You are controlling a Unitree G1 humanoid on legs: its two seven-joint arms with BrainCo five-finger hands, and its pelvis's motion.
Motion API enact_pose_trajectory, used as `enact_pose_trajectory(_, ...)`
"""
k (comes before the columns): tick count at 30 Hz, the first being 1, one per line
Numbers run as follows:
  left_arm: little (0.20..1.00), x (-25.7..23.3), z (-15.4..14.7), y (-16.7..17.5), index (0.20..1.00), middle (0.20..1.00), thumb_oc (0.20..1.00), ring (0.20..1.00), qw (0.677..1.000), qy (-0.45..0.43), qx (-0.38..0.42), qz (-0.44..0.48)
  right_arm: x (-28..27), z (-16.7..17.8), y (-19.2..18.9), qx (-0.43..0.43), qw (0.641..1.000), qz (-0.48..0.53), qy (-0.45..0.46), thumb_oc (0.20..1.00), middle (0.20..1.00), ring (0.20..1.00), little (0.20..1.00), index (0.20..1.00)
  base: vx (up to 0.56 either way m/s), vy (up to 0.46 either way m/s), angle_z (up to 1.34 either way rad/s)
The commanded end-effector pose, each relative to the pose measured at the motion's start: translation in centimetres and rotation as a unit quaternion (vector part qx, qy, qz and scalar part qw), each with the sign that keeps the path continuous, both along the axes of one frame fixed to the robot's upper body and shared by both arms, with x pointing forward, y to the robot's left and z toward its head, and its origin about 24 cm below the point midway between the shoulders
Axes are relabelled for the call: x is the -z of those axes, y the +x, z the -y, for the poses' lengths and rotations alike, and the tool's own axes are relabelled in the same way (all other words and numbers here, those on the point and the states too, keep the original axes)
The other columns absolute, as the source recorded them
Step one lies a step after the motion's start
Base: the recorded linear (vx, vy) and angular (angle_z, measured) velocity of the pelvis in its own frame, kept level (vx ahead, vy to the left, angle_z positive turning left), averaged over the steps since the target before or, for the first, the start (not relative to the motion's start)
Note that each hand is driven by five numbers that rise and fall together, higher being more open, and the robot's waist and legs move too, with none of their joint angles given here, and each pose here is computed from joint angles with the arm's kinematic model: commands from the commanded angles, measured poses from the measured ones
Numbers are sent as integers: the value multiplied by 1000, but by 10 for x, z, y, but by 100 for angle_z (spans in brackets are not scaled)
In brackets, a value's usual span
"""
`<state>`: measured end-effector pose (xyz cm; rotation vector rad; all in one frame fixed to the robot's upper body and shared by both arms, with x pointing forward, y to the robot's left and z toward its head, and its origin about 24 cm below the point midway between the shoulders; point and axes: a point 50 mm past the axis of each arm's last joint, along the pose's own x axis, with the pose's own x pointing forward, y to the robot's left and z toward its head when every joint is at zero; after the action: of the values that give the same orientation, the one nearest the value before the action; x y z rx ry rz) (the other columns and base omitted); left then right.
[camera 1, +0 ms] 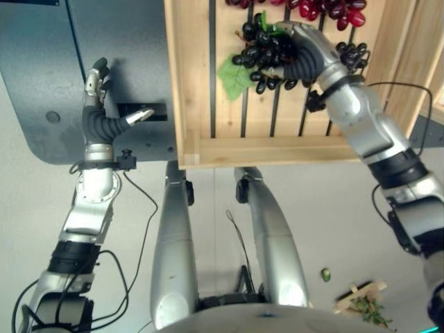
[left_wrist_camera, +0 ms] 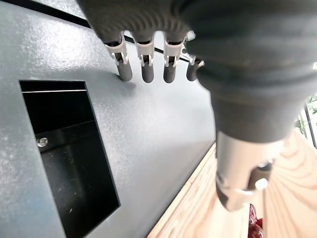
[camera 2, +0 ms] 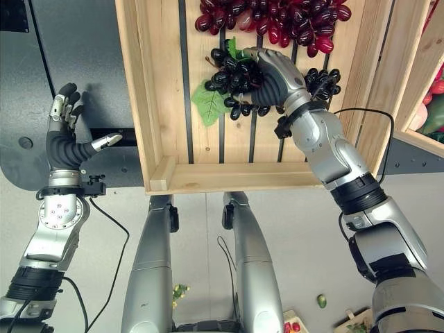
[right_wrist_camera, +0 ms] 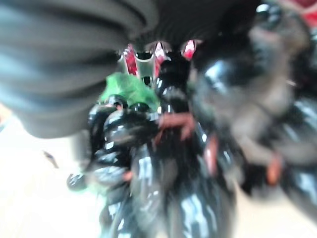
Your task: Pick up the fruits from the basket on one side to the basket on the other side
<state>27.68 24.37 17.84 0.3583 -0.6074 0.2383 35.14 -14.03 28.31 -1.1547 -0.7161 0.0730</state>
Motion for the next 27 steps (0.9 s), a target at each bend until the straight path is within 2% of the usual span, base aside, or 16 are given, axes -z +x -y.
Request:
enact_pose_trajectory(1, 1000, 2, 5, -2, 1000, 1000, 1000, 1000, 1000, -5, 5, 3, 26, -12, 4, -13, 999, -39, -26, 200, 200, 200, 200, 200, 0, 0, 0)
enact_pose_trajectory(20, 1000, 0, 5, -2, 1000, 1000, 1000, 1000, 1000, -3, 12, 6, 23, -16, 1, -33, 999, -42, -8, 200, 200, 200, 200, 200, 0, 0, 0)
enact_pose_trajectory(24, 1000, -2, 6, -1, 1000, 1000, 1000, 1000, 1000, -1, 18, 6, 27, -22, 1, -76, 993, -76, 52, 200, 200, 200, 200, 200, 0, 0, 0)
enact_pose_trajectory(26, 1000, -5, 6, 0, 1000, 1000, 1000, 1000, 1000, 8, 26, 6, 34, -28, -2, -146, 971, -138, 128, 200, 200, 200, 200, 200, -16, -6, 1)
enact_pose_trajectory(27, 1000, -5, 6, 0, 1000, 1000, 1000, 1000, 1000, 8, 26, 6, 34, -28, -2, -147, 971, -139, 128, 200, 200, 200, 200, 200, -21, -17, 3)
